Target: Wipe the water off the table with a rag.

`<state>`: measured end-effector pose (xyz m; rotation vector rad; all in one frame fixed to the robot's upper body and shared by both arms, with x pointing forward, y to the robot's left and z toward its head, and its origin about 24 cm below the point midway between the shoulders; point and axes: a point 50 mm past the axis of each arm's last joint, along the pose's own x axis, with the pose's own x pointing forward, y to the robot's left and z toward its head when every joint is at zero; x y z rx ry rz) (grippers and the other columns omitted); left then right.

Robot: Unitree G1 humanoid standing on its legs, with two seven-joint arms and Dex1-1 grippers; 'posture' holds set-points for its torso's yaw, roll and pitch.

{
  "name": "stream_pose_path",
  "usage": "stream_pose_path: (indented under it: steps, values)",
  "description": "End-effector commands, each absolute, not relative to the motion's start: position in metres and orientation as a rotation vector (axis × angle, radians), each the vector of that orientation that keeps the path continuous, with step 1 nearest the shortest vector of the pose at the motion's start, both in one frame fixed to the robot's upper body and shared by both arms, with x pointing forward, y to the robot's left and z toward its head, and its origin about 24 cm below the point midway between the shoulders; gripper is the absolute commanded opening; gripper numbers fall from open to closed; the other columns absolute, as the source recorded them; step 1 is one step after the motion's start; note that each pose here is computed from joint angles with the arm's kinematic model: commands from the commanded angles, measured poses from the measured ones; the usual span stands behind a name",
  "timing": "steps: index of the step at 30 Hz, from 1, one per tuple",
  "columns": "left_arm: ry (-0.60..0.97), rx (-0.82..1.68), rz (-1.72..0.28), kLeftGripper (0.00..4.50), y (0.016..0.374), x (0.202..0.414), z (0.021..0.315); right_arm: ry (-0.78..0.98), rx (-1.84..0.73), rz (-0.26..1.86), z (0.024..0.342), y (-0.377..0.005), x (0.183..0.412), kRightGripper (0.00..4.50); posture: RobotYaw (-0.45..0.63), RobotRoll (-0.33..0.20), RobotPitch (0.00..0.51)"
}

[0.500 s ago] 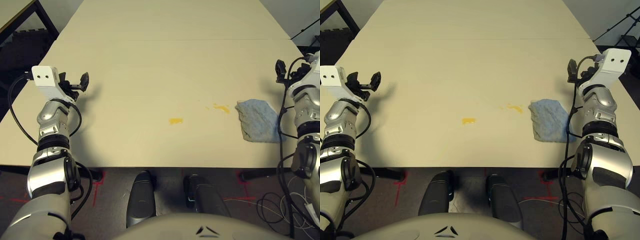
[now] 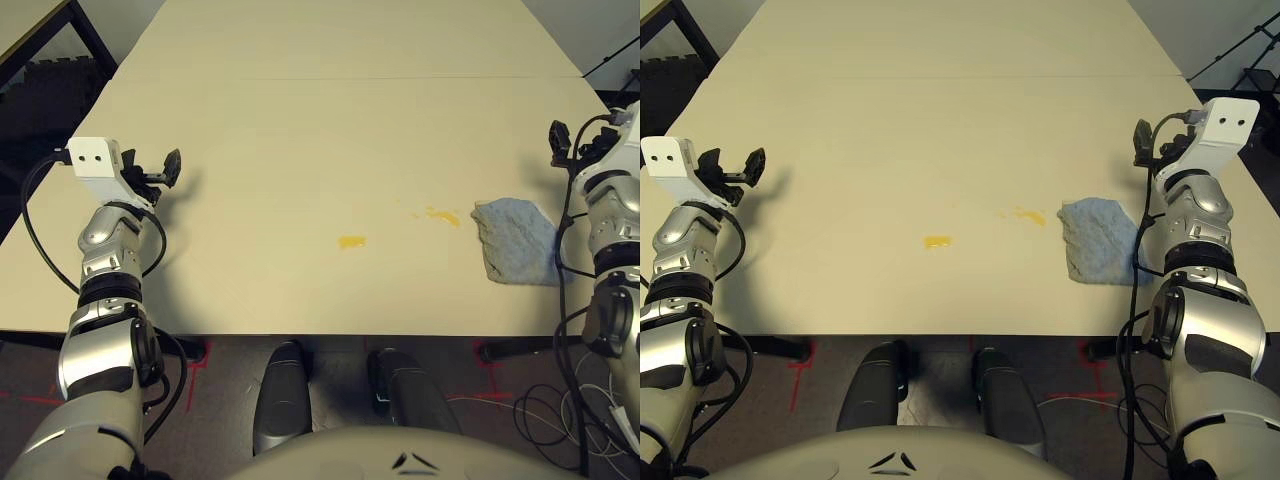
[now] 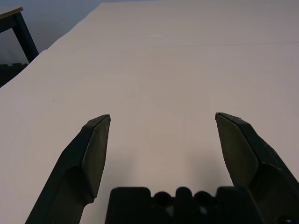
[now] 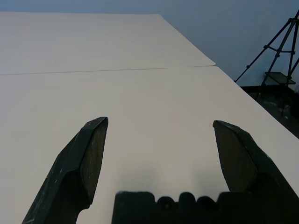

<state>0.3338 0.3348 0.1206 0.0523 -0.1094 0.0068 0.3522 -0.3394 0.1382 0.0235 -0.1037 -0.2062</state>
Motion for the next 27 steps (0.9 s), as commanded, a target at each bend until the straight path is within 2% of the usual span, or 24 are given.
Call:
stream_pose_path:
  steps: [1, 4, 9, 16, 19, 23, 27]
  values:
    - [-0.150, 0.046, -0.090, 4.50, 0.330, 0.335, 0.132, -0.092, 0.030, -0.204, 0.139, -0.340, 0.353, 4.47, 0.13, 0.000, 0.148]
    - [-0.169, 0.035, -0.197, 4.50, 0.328, 0.333, 0.140, -0.093, 0.032, -0.205, 0.139, -0.341, 0.353, 4.47, 0.14, 0.000, 0.143]
    - [-0.185, 0.008, -0.528, 4.50, 0.309, 0.323, 0.157, -0.087, 0.040, -0.204, 0.138, -0.341, 0.353, 4.47, 0.15, 0.000, 0.144]
    - [-0.075, 0.018, -0.879, 4.50, 0.278, 0.295, 0.154, -0.074, 0.046, -0.196, 0.136, -0.340, 0.353, 4.47, 0.16, 0.000, 0.152]
    - [-0.034, 0.025, -0.958, 4.50, 0.272, 0.286, 0.153, -0.070, 0.049, -0.193, 0.136, -0.342, 0.353, 4.47, 0.17, 0.000, 0.155]
    - [-0.059, 0.050, -1.007, 4.50, 0.260, 0.277, 0.150, -0.058, 0.115, -0.160, 0.137, -0.346, 0.350, 4.47, 0.18, 0.000, 0.160]
    - [0.008, 0.103, -1.105, 4.50, 0.249, 0.267, 0.139, 0.011, 0.076, -0.061, 0.147, -0.360, 0.343, 4.47, 0.18, 0.000, 0.164]
